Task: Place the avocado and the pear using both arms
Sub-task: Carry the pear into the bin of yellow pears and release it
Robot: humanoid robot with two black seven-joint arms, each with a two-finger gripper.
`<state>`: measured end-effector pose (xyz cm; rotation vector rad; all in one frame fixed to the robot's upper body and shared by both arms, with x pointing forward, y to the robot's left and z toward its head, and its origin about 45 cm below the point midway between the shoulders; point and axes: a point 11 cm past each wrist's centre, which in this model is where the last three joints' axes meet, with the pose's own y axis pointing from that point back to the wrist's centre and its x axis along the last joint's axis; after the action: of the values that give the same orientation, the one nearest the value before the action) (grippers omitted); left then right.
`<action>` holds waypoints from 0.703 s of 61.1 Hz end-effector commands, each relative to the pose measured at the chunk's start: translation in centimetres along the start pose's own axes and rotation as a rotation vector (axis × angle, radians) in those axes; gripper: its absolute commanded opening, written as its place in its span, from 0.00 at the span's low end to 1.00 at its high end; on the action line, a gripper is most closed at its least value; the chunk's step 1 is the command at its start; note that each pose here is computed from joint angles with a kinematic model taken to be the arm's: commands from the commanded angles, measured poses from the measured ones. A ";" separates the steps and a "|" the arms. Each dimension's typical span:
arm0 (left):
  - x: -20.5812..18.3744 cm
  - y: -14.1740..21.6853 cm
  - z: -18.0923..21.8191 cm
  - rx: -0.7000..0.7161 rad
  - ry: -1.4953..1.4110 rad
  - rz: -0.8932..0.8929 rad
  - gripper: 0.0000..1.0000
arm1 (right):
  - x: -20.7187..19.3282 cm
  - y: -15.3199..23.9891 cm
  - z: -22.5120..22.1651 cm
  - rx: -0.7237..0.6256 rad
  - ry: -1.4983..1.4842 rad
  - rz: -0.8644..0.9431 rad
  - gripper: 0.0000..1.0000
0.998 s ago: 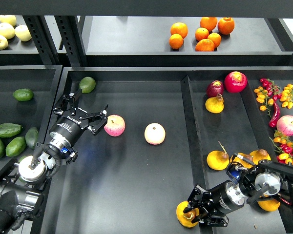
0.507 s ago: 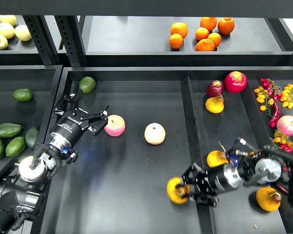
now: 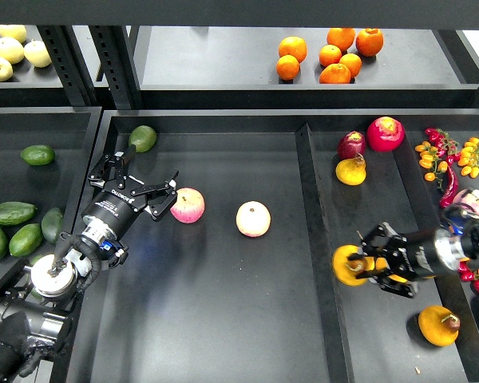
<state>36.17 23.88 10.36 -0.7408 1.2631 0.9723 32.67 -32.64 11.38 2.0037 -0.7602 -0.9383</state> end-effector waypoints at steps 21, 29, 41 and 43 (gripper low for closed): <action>0.0 0.0 0.0 0.001 0.000 0.001 0.99 | 2.1 -0.5 6.0 -0.087 -0.096 0.050 0.07; 0.0 0.0 0.0 0.001 0.000 0.001 0.99 | 2.4 -0.9 6.9 -0.097 -0.116 0.056 0.08; 0.0 0.0 0.0 0.001 0.000 0.001 0.99 | 1.9 -2.0 7.6 -0.109 -0.129 0.041 0.09; 0.0 0.0 0.0 0.001 0.000 0.001 0.99 | 1.9 -2.0 7.8 -0.112 -0.131 0.041 0.09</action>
<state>36.15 23.88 10.32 -0.7387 1.2640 0.9724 28.09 -36.45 6.30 1.8411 -0.8075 -1.0605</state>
